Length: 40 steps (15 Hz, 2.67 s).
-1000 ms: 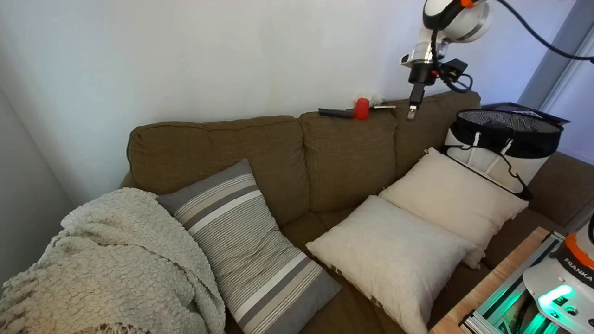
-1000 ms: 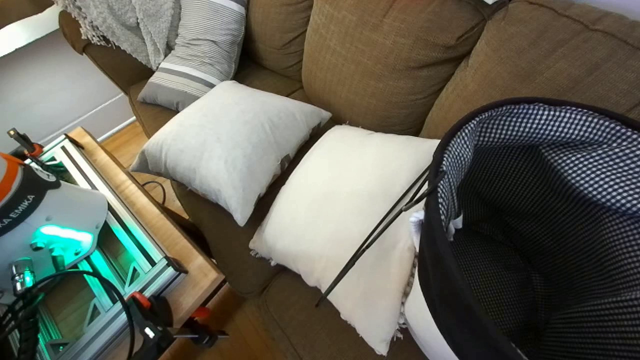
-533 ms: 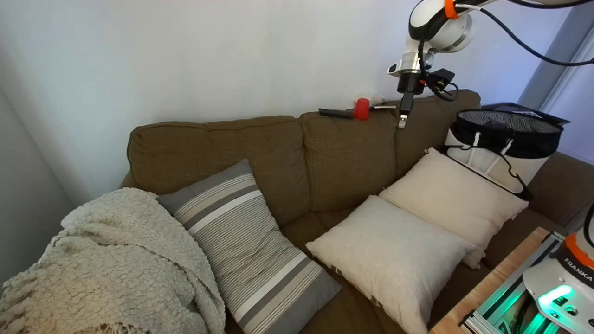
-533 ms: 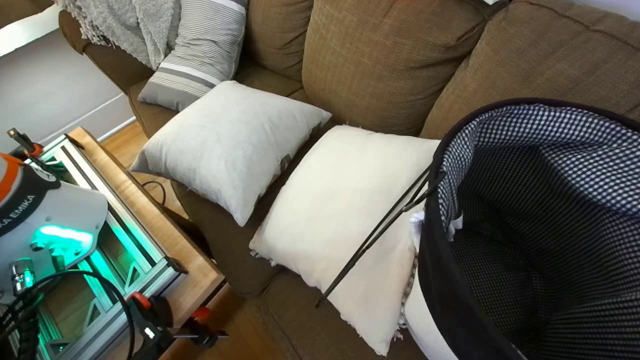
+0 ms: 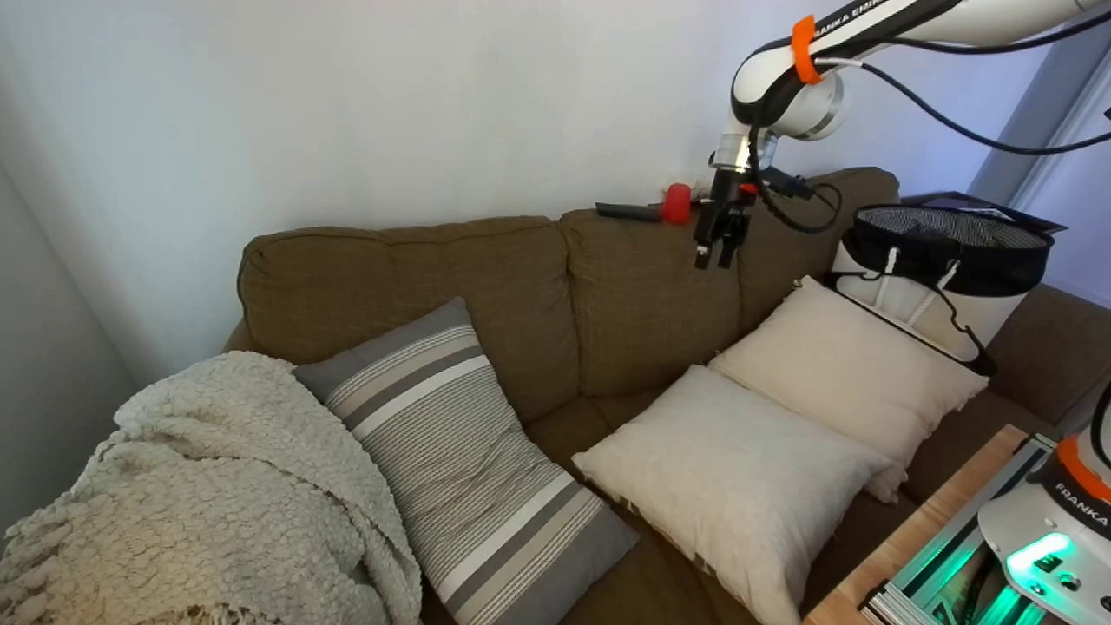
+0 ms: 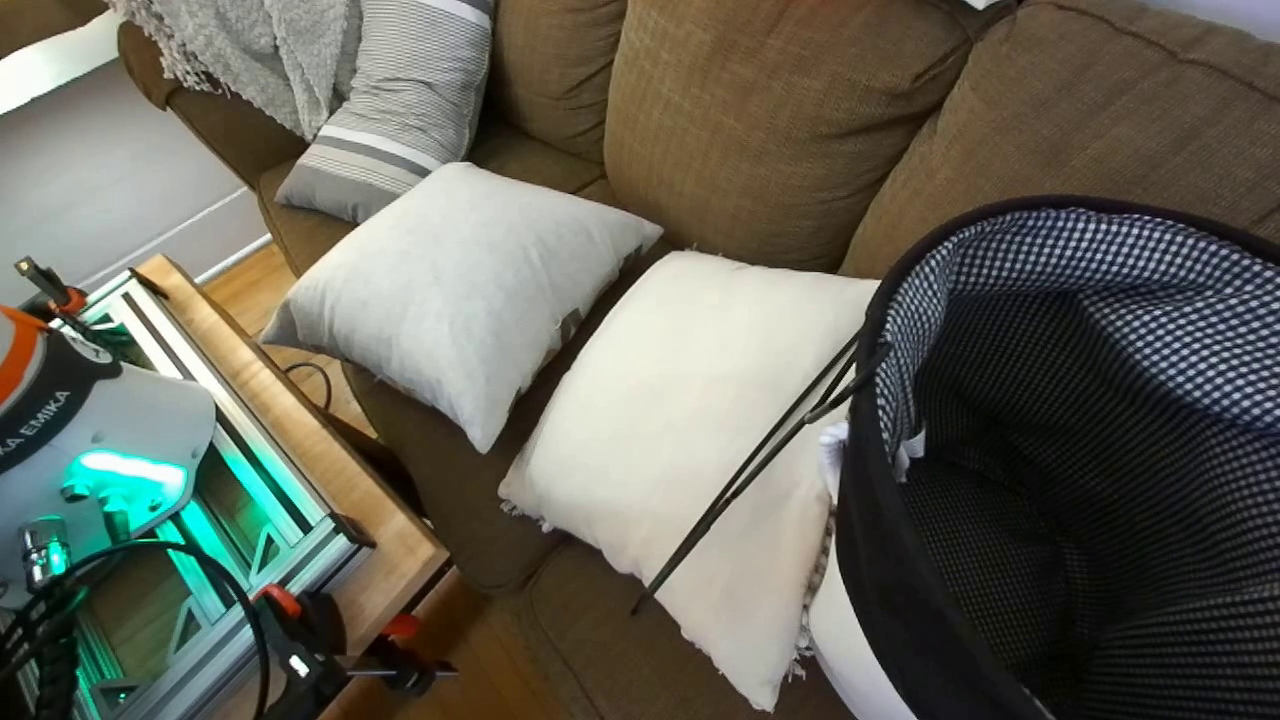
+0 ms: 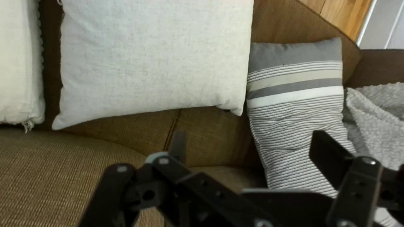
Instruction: Put the grey pillow on top of the white pillow in the middle
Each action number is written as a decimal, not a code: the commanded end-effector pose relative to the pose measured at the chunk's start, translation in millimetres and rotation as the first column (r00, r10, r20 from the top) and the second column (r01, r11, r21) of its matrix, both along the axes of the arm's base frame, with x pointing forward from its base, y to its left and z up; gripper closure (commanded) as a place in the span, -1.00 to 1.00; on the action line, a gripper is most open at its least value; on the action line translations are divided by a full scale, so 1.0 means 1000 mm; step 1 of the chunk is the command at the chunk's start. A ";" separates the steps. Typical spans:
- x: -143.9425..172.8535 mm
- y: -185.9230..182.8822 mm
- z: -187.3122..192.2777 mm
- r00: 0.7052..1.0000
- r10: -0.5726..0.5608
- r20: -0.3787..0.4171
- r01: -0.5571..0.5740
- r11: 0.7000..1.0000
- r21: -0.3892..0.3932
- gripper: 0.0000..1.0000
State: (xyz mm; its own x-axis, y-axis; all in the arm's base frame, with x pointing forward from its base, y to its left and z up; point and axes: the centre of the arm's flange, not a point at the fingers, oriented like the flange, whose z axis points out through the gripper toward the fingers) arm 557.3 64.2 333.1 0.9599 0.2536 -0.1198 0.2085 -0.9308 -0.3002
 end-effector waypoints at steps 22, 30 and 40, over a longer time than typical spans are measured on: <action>0.023 0.170 -0.219 0.907 0.377 -0.186 -0.399 0.912 -0.099 -1.00; 0.027 0.192 -0.241 0.856 0.495 -0.150 -0.506 0.862 -0.042 -1.00; 0.071 0.214 -0.290 0.715 0.627 0.311 -0.662 0.749 0.011 -1.00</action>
State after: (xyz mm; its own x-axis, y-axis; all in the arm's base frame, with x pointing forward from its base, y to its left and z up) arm 612.4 272.5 77.9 0.5992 0.7987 0.0545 0.7876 -0.5759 -0.2189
